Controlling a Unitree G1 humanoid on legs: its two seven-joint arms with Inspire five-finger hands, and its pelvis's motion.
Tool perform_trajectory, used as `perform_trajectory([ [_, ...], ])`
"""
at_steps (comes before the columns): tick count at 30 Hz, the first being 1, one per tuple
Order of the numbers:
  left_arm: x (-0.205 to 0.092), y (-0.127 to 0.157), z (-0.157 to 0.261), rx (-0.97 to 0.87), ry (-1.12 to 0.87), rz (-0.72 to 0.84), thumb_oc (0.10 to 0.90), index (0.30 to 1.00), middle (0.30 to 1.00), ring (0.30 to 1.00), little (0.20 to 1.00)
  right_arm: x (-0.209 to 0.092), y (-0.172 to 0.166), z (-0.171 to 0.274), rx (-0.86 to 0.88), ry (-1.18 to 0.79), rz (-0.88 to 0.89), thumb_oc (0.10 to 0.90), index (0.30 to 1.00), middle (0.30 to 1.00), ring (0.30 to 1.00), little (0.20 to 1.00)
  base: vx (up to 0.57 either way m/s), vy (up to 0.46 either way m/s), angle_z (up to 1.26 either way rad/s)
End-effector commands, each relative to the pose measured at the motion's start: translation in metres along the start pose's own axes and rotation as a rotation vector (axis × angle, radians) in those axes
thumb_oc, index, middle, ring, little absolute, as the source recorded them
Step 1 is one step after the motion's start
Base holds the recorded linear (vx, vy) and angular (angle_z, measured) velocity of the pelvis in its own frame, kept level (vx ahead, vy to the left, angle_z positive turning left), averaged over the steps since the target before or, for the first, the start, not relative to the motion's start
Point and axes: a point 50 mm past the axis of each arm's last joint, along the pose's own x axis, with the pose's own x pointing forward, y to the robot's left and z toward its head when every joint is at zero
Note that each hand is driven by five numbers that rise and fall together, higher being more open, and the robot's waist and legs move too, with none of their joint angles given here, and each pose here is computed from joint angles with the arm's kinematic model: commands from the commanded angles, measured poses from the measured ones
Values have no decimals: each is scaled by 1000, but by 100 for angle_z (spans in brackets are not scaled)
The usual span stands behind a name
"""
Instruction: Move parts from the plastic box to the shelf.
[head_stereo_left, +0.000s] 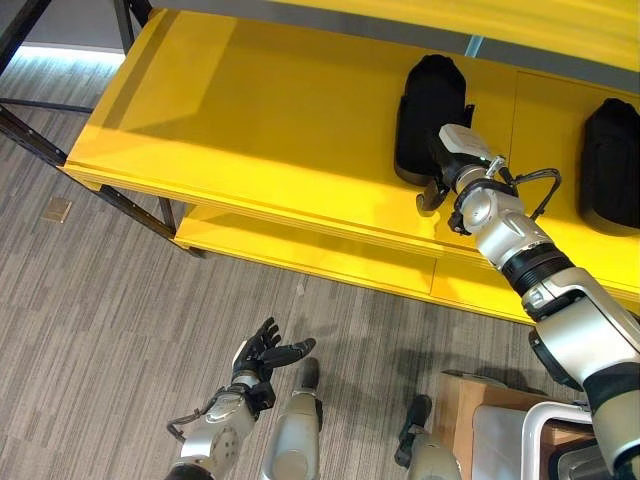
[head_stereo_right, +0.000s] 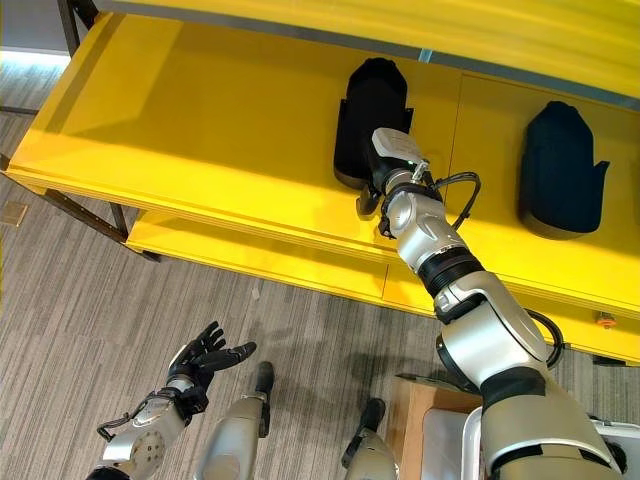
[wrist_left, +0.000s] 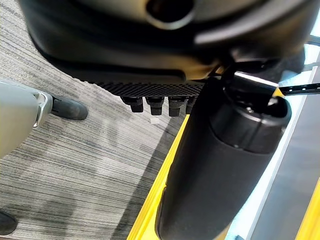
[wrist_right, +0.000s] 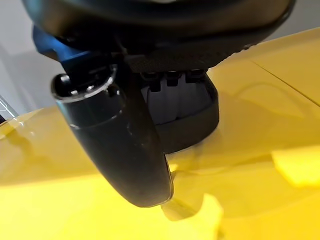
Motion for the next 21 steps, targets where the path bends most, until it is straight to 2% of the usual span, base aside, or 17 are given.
perform_trajectory([
  [1,-3,0,29,17,-128,-44,900,1000,1000,1000,1000,3,-71,49,2,-172,-225,900,1000,1000,1000,1000,0,0,0],
  [21,-2,4,28,15,-117,-22,900,1000,1000,1000,1000,-5,-58,63,71,-265,-169,900,1000,1000,1000,1000,0,0,0],
])
